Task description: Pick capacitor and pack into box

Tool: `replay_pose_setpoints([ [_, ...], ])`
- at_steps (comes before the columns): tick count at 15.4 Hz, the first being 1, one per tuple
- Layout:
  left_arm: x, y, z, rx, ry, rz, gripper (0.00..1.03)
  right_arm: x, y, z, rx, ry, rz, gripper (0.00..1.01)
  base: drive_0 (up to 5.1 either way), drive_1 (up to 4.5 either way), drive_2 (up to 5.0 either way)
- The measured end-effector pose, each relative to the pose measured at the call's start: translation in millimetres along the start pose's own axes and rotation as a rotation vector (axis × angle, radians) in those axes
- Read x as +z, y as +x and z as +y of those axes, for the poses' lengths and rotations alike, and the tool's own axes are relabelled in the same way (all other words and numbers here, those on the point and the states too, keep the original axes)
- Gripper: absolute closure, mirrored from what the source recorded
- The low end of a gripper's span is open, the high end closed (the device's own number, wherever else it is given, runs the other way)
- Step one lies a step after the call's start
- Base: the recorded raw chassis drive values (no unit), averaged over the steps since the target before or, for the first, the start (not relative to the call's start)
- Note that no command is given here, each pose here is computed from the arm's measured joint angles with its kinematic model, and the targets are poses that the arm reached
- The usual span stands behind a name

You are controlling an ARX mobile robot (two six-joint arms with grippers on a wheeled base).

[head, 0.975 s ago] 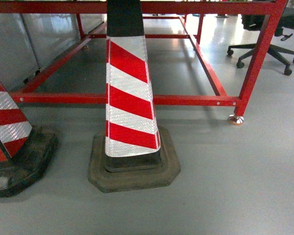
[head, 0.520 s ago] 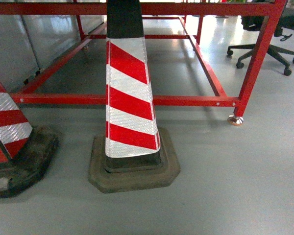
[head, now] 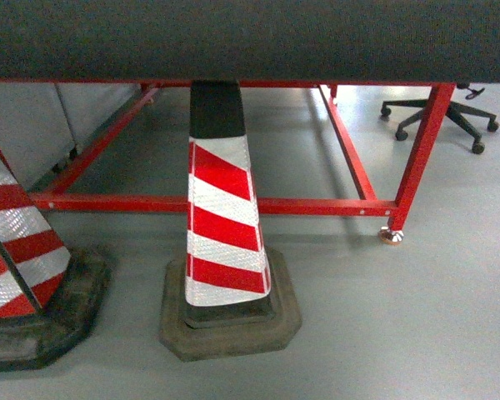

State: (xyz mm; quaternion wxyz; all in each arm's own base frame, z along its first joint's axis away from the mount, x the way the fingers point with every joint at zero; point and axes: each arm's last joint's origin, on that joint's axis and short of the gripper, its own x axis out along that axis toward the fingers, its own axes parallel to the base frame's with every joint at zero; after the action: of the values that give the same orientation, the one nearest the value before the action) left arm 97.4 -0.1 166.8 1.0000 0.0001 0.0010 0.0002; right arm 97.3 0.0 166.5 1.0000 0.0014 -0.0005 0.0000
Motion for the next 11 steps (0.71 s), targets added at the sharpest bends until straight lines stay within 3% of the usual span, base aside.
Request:
replay_pose_setpoints([
  [11,0.0,0.0,0.0,-0.002,0.0,0.0,0.59,0.1,0.0,0.0,-0.001,0.001,-0.001,0.03,0.0,0.0,0.0],
])
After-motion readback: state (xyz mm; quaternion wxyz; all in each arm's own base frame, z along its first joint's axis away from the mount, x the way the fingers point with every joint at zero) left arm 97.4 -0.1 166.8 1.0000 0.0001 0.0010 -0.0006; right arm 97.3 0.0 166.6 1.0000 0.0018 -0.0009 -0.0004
